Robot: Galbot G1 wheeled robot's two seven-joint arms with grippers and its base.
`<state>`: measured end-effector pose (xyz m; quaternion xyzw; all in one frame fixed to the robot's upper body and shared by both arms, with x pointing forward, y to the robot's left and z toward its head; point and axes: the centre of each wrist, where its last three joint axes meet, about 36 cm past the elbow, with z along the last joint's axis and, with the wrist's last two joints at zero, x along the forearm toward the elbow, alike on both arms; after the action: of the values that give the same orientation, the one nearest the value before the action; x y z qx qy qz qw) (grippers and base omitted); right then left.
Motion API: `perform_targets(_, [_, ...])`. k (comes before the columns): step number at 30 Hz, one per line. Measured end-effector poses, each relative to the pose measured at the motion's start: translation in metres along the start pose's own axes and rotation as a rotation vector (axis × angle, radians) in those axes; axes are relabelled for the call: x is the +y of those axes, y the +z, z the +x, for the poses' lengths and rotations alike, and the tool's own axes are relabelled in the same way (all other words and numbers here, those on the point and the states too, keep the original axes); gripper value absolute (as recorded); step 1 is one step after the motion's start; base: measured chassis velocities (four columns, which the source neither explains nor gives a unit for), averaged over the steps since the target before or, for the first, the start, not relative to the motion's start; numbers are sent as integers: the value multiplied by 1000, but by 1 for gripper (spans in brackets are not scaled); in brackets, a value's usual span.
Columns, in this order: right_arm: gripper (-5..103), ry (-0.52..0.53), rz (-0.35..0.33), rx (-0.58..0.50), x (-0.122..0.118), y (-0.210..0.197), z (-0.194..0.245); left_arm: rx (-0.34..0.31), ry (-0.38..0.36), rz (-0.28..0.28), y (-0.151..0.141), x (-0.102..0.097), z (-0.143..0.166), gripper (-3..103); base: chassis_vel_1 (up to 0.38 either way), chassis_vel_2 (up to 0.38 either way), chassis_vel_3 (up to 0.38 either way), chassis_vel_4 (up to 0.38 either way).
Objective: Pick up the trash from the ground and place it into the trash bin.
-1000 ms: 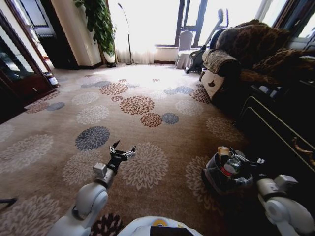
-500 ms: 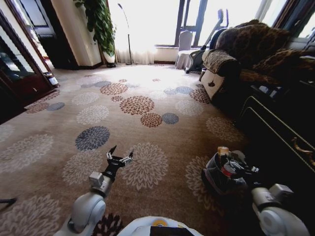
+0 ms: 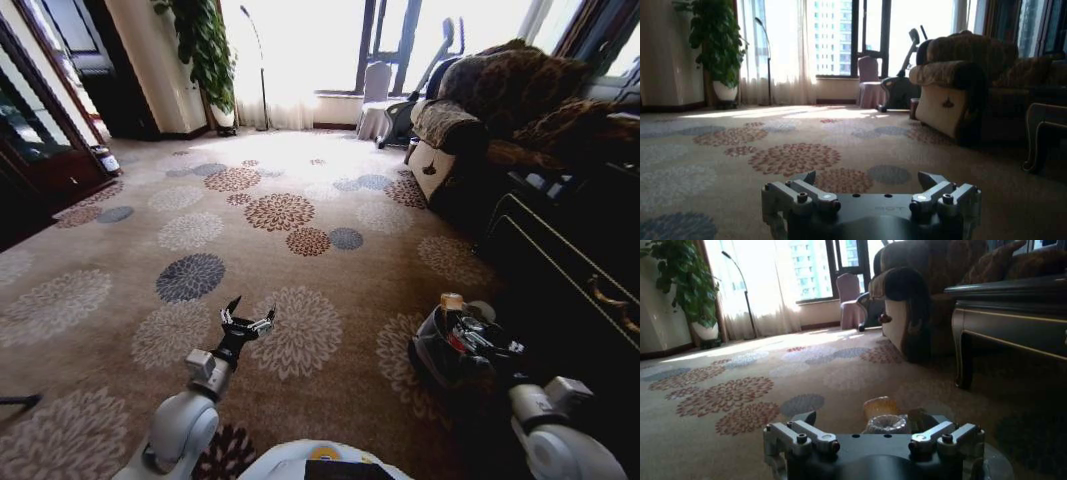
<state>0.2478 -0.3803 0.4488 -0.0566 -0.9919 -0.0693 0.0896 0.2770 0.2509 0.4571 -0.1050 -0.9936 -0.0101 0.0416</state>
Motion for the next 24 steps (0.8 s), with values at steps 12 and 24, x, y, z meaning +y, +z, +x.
perform_targets(12, [100, 14, 52, -20, -3, 7, -1, -7, 0, 9, -2, 4, -6, 100, 248, -201, -253, 218])
perform_targets(24, [100, 29, 53, -49, -11, 17, -7, -2, 1, 24, -2, 4, -11, 100, 312, -106, -302, 101])
